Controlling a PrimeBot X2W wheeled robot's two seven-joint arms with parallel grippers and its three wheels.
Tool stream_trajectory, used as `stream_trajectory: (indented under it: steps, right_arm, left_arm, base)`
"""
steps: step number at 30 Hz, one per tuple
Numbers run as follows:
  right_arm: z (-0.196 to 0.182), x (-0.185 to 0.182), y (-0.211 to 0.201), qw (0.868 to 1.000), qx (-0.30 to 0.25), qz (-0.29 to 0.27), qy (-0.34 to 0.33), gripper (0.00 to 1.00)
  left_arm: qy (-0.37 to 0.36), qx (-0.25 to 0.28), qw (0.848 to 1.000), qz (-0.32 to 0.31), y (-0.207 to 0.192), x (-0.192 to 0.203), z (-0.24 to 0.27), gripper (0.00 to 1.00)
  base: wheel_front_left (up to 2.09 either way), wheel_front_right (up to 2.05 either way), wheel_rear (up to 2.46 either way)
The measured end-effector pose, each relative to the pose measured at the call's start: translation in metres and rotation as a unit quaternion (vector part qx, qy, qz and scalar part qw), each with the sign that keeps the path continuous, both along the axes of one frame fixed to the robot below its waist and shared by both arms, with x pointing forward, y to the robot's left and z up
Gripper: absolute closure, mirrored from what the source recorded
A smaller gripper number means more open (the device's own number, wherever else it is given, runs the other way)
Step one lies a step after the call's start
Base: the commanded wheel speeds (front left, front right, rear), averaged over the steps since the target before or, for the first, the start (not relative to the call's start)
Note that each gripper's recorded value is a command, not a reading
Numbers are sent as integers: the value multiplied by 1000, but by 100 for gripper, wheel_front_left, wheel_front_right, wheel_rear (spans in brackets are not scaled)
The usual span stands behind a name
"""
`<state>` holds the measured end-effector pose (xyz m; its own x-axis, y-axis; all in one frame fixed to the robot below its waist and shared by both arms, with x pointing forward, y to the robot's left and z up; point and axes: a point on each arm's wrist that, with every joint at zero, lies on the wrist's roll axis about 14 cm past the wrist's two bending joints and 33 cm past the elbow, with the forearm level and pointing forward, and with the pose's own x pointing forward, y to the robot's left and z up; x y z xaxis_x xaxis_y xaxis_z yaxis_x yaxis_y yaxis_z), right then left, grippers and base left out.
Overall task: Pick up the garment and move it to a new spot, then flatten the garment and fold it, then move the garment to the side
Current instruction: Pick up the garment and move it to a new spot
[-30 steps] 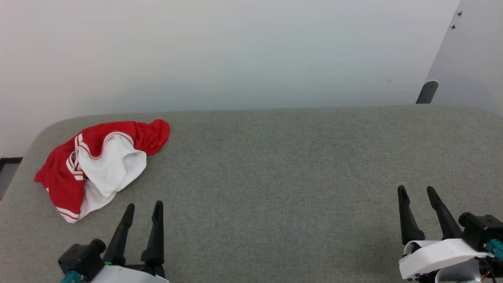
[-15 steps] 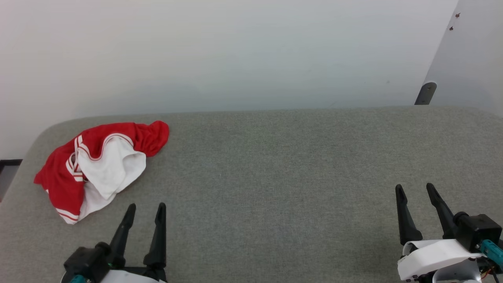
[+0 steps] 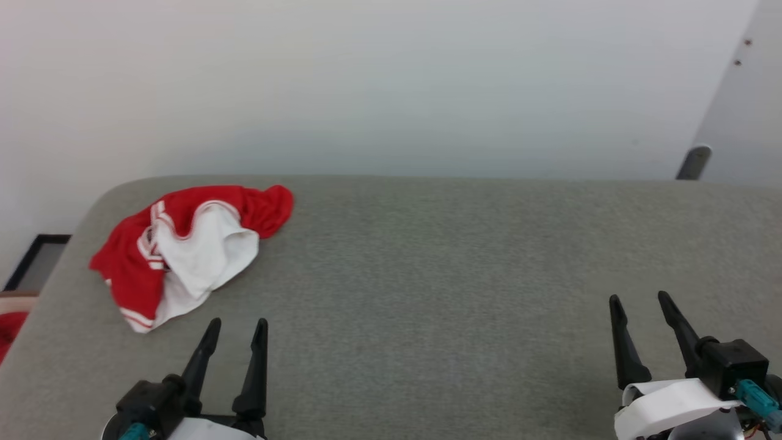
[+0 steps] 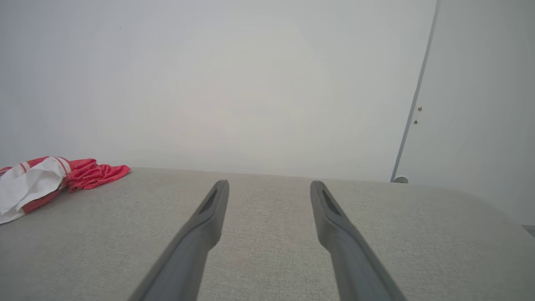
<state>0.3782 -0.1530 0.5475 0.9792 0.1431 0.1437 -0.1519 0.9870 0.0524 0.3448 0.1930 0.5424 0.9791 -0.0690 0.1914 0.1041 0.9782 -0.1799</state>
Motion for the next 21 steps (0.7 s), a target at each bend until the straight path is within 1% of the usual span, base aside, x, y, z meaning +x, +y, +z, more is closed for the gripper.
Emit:
stream_trajectory:
  steps: [6,11,17,21]
  right_arm:
    - [2,5,36,999,0,53,0,0]
    - [3,6,75,994,1,107,2,0]
    - [8,4,124,984,3,177,-2,0]
    - [11,0,153,976,1,218,-6,0]
  left_arm:
    - [5,0,999,54,31,-15,1,0]
    - [5,2,994,109,63,-35,4,0]
    - [1,3,985,171,98,-67,9,0]
    - [-4,-1,977,215,119,-91,12,0]
  base:
    - [0,0,0]
    - [0,0,0]
    - [0,0,0]
    - [0,0,0]
